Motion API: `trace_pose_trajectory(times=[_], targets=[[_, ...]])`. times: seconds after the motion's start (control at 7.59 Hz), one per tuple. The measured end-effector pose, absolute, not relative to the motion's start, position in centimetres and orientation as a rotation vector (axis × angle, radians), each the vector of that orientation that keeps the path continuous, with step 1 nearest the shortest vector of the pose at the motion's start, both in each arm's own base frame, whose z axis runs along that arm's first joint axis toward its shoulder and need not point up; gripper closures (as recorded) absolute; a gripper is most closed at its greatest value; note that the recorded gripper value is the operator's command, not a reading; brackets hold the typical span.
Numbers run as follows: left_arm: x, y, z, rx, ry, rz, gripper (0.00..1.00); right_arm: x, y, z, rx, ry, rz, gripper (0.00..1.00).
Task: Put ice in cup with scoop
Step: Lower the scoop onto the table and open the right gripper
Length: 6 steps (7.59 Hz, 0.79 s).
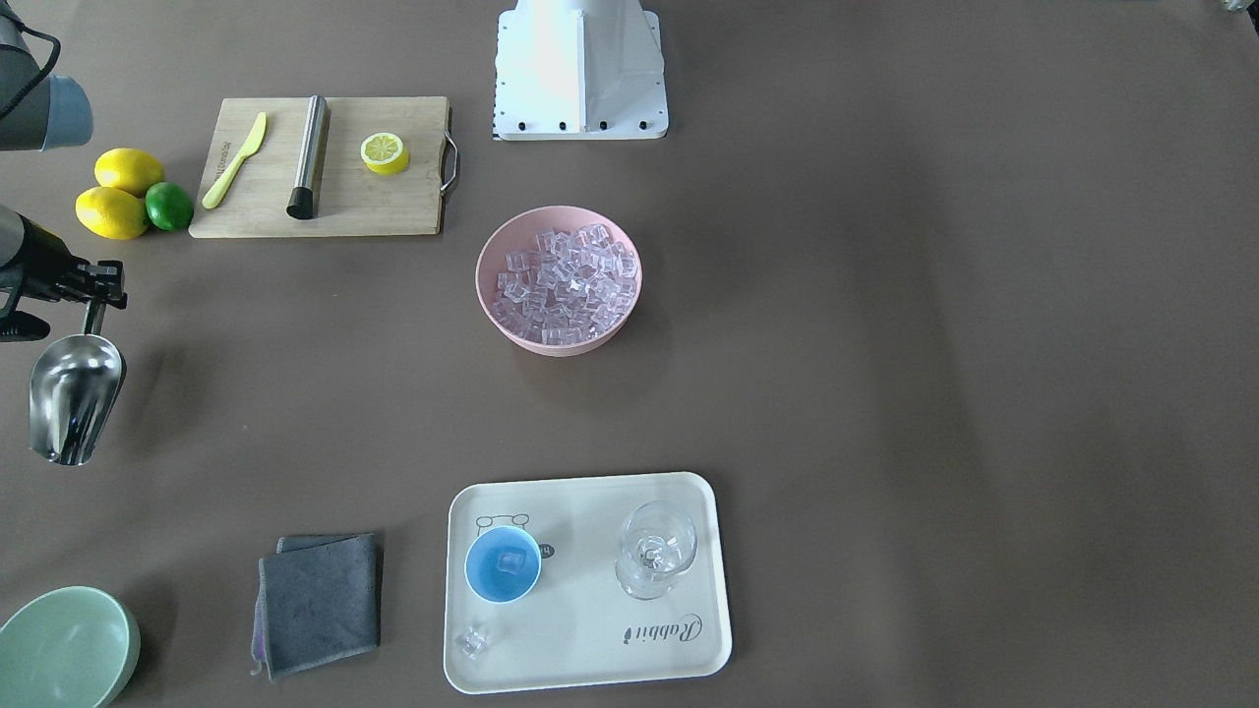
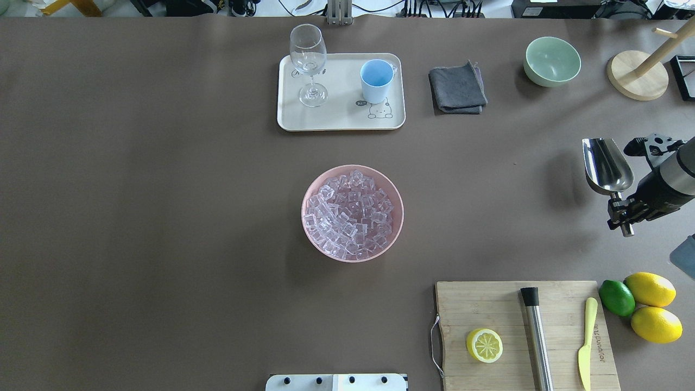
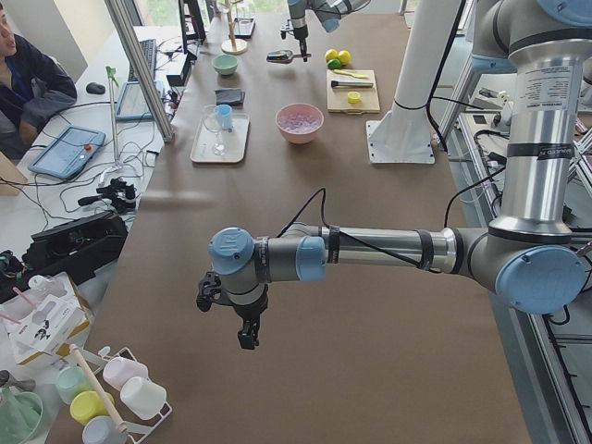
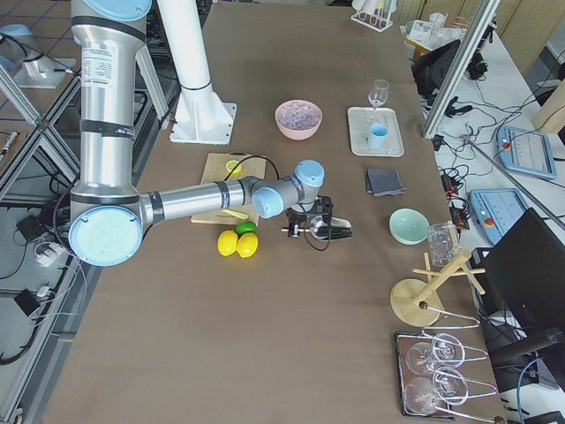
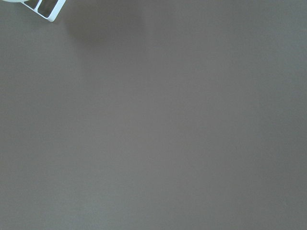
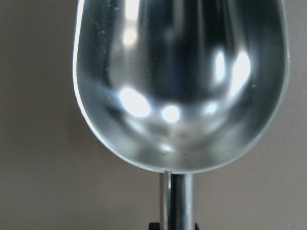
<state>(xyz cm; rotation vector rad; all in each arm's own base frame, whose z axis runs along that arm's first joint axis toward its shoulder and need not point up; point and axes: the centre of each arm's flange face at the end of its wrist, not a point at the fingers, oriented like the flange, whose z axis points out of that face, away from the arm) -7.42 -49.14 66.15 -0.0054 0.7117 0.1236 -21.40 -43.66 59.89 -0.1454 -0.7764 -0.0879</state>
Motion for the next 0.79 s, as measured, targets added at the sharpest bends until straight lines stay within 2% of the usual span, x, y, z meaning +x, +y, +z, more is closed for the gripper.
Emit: trace_pose_trajectory(times=[0.13, 0.26, 0.4, 0.79], targets=[[-7.42, -49.16, 66.24, -0.007, 0.713, 0.123, 0.02, -21.48, -43.7, 60.48, -0.158, -0.776, -0.084, 0.68], [-7.41, -49.16, 66.34, -0.009, 0.713, 0.122, 0.02, -21.62, -43.86, 60.91, -0.167, -0.775, -0.082, 0.07], [-7.41, -49.16, 66.45, -0.011, 0.713, 0.122, 0.02, -21.75, -44.06, 60.99, -0.169, -0.776, -0.081, 0.0], [-7.35, -49.14, 66.61, -0.014, 0.715, 0.122, 0.02, -21.83, -44.52, 60.35, -0.154, -0.786, -0.084, 0.0]])
